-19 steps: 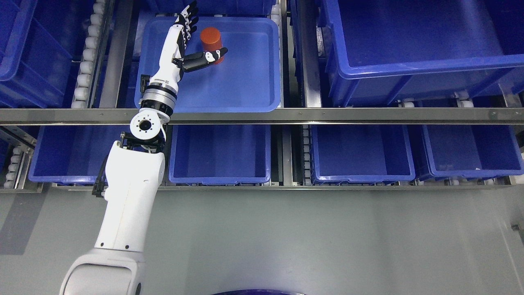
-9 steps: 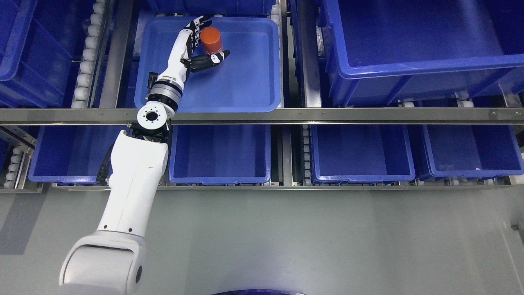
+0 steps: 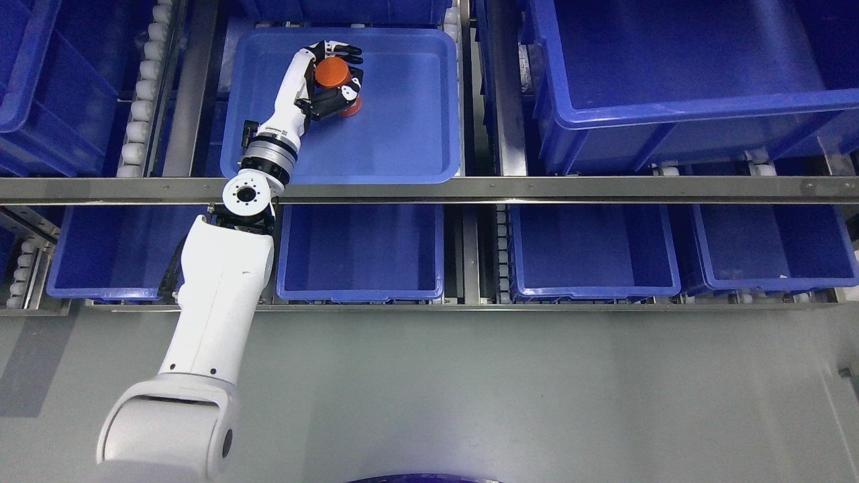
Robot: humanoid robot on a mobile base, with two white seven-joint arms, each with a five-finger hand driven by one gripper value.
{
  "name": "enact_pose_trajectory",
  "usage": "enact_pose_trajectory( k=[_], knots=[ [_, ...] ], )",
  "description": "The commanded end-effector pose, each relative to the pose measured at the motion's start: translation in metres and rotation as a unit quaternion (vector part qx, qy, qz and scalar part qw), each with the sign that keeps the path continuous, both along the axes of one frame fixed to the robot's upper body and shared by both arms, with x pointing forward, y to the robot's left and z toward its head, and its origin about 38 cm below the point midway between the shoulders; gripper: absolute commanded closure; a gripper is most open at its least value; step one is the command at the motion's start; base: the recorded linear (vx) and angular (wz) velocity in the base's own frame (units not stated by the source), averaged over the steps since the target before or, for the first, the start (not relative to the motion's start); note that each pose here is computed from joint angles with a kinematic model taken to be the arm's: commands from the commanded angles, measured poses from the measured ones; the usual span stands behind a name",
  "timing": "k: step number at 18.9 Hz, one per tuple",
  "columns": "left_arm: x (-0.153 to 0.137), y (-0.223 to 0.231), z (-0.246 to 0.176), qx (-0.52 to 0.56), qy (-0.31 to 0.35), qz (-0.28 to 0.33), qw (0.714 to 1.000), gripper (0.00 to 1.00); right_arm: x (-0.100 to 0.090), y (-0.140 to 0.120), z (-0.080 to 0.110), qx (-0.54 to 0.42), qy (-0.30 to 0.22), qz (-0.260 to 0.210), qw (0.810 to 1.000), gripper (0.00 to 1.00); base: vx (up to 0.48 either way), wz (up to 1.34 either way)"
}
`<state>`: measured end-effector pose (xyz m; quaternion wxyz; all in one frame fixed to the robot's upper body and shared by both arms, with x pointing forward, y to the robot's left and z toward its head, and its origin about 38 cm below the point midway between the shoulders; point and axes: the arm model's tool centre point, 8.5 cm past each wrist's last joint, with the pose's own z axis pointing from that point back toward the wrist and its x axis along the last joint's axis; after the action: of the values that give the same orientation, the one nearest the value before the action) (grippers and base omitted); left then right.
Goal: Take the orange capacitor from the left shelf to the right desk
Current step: 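Close the left hand fingers around the orange capacitor, then lift the orange capacitor up out of the blue bin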
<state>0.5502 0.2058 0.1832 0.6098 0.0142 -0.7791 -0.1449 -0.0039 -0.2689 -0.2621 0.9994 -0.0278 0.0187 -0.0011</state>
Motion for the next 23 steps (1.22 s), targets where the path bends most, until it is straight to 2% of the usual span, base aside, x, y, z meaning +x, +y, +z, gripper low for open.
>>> enact_pose_trajectory(
  k=[1,5,7,11,13,18,23],
  knots=[
    [-0.002,0.022,-0.02,-0.007,0.009,0.017,1.0,1.0,0.003,-0.011,0.0,-0.009,-0.011,-0.004,1.0,0.0,0.0,0.0],
    [-0.004,0.027,-0.007,-0.022,-0.024,0.016,0.999,1.0,0.003,-0.011,0.0,-0.009,-0.011,-0.004,1.0,0.0,0.0,0.0],
    [-0.009,0.023,0.029,-0.027,-0.081,0.003,0.996,1.0,0.003,-0.011,0.0,-0.009,-0.011,-0.004,1.0,0.0,0.0,0.0],
    [-0.044,0.012,0.099,-0.059,-0.173,-0.022,0.983,0.99,0.003,-0.011,0.0,-0.009,-0.011,-0.004,1.0,0.0,0.0,0.0],
    [-0.07,0.006,0.109,-0.067,-0.202,-0.036,0.976,0.99,0.003,-0.011,0.0,-0.009,-0.011,-0.004,1.0,0.0,0.0,0.0],
    [-0.117,-0.009,0.104,-0.078,-0.27,-0.073,0.957,0.99,0.003,-0.011,0.0,-0.009,-0.011,-0.004,1.0,0.0,0.0,0.0],
    [-0.137,-0.016,0.082,-0.08,-0.298,-0.089,0.947,0.99,0.003,-0.011,0.0,-0.009,-0.011,-0.004,1.0,0.0,-0.026,-0.11]
  ],
)
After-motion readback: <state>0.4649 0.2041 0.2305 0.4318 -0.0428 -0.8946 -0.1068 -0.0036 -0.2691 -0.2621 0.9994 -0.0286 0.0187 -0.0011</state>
